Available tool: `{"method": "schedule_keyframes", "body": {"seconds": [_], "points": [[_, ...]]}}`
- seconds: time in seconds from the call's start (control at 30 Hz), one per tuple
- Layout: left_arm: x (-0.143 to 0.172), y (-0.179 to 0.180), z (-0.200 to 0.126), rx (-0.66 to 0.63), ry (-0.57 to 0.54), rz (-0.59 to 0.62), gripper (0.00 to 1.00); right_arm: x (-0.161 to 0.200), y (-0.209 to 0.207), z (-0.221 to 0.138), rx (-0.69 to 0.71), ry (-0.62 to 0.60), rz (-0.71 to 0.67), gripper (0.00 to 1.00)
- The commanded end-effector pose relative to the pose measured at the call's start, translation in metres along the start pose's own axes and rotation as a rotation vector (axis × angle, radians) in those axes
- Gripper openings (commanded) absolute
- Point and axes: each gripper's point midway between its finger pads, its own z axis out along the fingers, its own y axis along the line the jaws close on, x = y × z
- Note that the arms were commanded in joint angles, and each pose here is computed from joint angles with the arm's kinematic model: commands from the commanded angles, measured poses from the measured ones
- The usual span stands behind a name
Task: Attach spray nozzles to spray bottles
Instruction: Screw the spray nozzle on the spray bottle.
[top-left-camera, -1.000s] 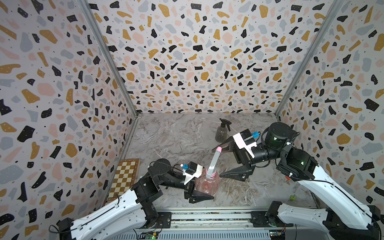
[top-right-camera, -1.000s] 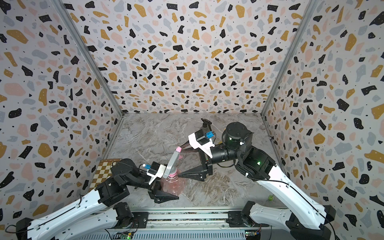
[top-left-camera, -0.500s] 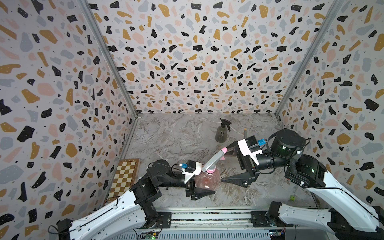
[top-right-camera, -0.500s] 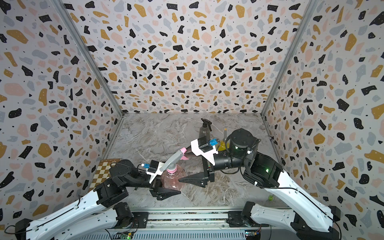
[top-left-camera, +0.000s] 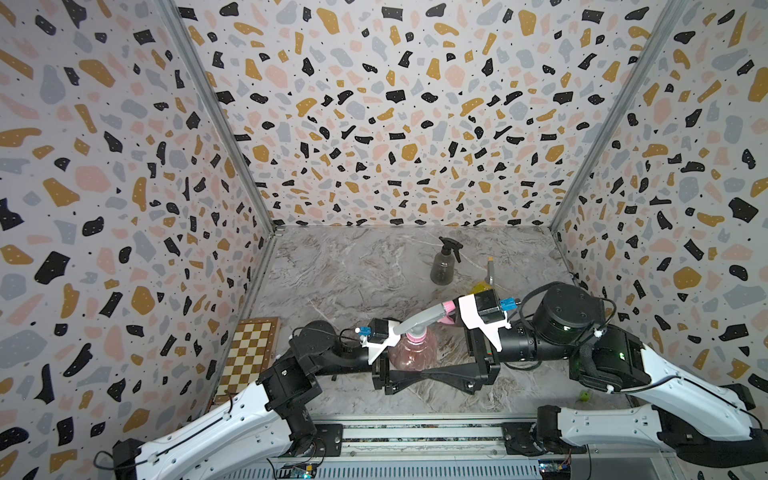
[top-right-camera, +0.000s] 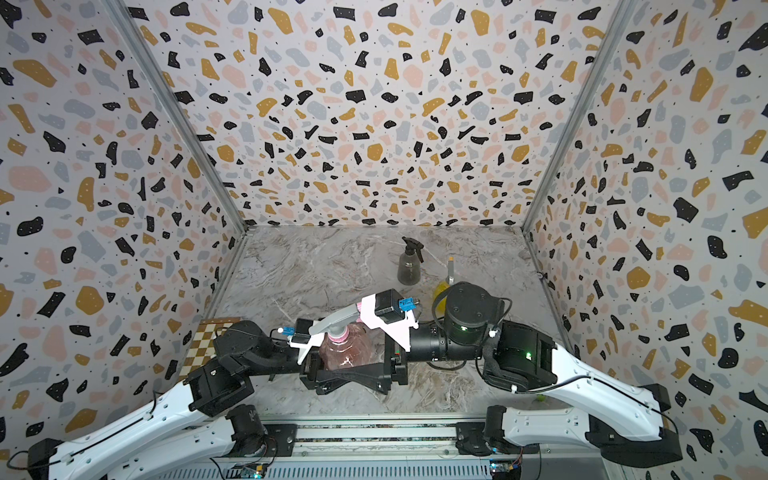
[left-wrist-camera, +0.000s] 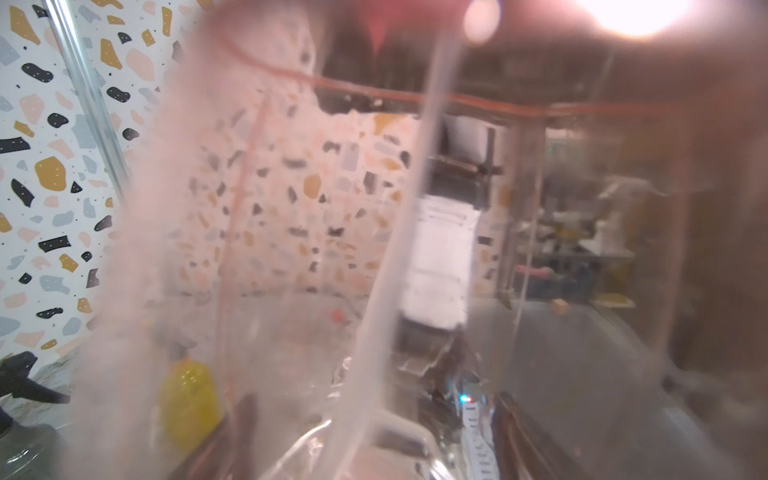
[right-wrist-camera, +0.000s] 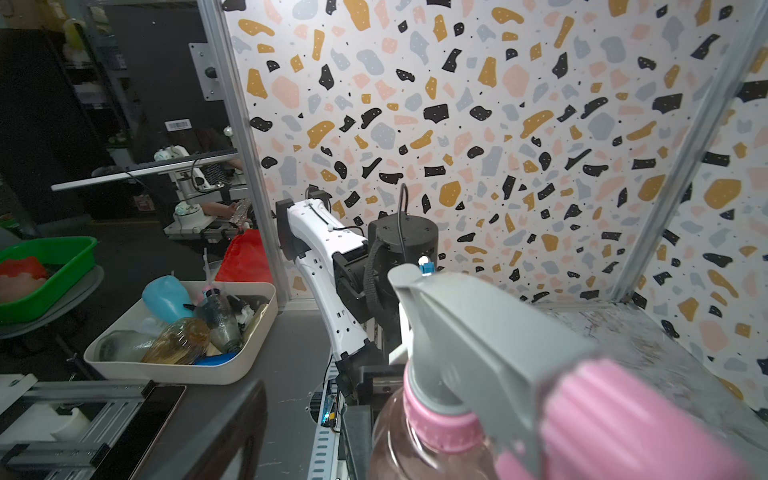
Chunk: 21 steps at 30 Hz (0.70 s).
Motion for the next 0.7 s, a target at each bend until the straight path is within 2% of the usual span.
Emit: {"method": "schedule_keyframes", "body": {"seconds": [0.0,0.23,0.47,0.67], "points": [[-0.014,0.029,-0.003,-0.151,-0.027,-0.054,0.0,0.01,0.007,-0.003,-0.001,0.055,0.055,0.84],[-0.013,0.018,0.001,-0.08,-0.014,-0.05,0.0,0.015,-0.002,0.011,0.015,0.105,0.042,0.69],[-0.014,0.022,-0.003,-0.114,-0.011,-0.05,0.0,0.014,-0.009,0.014,0.019,0.105,0.058,0.56],[-0.012,0.028,-0.002,-0.145,-0.006,-0.049,0.0,0.011,-0.016,0.016,0.042,0.097,0.075,0.5]]}}
